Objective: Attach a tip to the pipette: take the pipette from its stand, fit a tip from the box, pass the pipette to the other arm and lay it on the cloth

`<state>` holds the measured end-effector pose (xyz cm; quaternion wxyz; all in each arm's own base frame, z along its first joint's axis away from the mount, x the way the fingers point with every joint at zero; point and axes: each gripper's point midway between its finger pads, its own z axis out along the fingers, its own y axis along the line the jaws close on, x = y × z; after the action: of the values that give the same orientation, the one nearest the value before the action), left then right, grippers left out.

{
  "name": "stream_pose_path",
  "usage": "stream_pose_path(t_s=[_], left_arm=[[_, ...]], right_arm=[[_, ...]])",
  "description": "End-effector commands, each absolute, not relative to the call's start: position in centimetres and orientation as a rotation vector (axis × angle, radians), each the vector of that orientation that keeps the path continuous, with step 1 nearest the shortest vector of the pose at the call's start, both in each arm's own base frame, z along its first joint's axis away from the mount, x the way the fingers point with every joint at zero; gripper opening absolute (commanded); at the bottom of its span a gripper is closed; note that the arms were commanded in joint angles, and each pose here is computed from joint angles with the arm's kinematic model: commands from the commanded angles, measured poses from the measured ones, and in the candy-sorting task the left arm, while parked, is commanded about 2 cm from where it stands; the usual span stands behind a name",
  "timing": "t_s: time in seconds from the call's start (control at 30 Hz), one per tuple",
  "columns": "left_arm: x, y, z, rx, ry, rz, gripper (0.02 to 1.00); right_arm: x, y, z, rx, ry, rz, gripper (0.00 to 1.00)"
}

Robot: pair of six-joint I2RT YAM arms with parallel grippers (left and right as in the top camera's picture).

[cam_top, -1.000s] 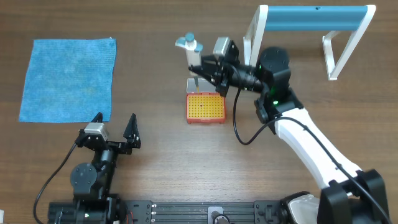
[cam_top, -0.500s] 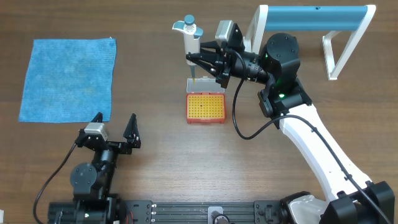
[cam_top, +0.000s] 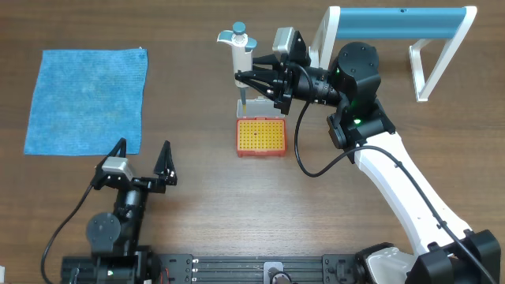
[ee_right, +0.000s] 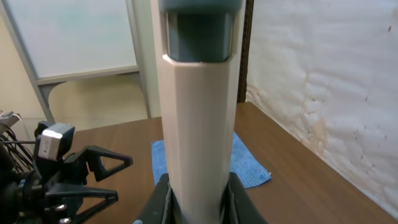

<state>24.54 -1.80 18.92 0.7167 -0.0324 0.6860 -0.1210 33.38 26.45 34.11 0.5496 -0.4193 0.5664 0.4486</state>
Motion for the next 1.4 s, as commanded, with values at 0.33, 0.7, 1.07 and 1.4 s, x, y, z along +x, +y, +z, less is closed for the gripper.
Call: stream_pose_path(t_s=[0.33,0.7,1.07,1.4], left_arm=[[26.8,-7.5,29.2,0.232,1.559,-0.522,0.996],[23.3,-15.4,40.6,0.764,1.33,-1.125,0.998],[23.3,-15.4,40.6,0.708,1.377,-1.199,0.996],[23.8,-15.4,40.3,0.698,1.39,-1.205,0.463]], right_arm=[[30.4,27.1,36.8,-1.071,1.234,1.185,0.075],[26.2,29.6,36.8,-1.207,1.171,1.338,0.08],[23.2,32.7,37.6,-1.254,1.085,1.373,0.075],[23.3,33.2,36.9,-1.247,1.117,1.388,0.075]])
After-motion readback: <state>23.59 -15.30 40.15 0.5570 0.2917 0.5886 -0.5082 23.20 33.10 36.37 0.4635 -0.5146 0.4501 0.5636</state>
